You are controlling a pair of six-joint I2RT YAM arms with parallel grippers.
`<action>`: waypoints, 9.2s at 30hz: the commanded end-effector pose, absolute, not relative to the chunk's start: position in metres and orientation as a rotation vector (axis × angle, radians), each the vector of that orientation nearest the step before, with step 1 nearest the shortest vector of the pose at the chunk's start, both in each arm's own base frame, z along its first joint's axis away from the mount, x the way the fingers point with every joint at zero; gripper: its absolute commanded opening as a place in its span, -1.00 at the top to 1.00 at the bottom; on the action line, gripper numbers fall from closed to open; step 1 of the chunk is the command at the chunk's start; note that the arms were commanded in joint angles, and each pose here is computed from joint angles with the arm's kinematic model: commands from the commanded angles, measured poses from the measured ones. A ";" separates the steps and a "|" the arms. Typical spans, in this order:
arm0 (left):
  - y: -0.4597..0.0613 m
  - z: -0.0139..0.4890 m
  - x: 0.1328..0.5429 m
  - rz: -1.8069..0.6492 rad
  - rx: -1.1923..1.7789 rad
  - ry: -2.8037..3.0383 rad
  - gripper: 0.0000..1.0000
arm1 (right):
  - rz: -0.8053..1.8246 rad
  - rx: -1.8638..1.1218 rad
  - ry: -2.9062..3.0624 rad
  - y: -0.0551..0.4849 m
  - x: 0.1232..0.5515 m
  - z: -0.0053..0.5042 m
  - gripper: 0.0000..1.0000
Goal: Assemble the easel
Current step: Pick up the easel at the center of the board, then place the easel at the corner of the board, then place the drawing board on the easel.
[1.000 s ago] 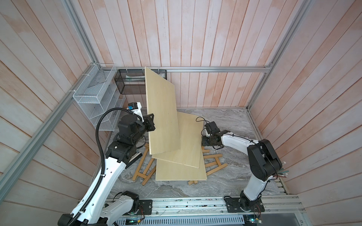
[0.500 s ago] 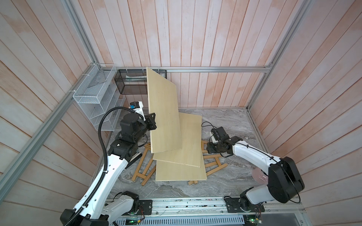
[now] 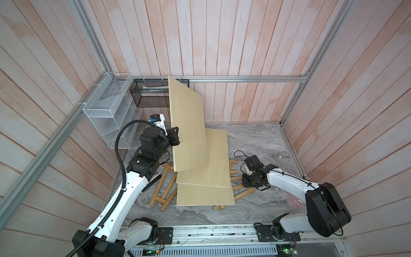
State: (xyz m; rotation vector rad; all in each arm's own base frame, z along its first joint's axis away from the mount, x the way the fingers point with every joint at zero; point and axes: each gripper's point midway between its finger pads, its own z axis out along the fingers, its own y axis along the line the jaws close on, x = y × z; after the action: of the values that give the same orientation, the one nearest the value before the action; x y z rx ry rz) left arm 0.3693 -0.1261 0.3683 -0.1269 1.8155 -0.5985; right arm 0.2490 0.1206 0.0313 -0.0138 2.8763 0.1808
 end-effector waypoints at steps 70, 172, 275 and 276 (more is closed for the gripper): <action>-0.133 0.409 0.377 -0.473 0.113 1.826 1.00 | -1.215 -0.278 2.452 -0.003 0.481 0.190 1.00; -0.234 0.404 0.417 -1.138 -0.690 1.889 1.00 | -0.146 -0.901 1.506 0.325 0.290 0.281 0.76; -0.248 0.235 0.431 -0.834 -0.278 2.214 -0.37 | 0.255 0.048 1.963 0.098 0.347 0.205 1.00; -0.250 0.235 0.430 -0.830 -0.269 2.215 -0.38 | 0.256 0.056 1.982 0.096 0.346 0.199 1.00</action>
State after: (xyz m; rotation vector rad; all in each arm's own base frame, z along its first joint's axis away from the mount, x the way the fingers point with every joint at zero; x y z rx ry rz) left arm 0.4285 -0.2476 0.2403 -0.3148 2.1936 -0.8924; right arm 0.3601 0.0921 0.2887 0.0650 1.6810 0.2366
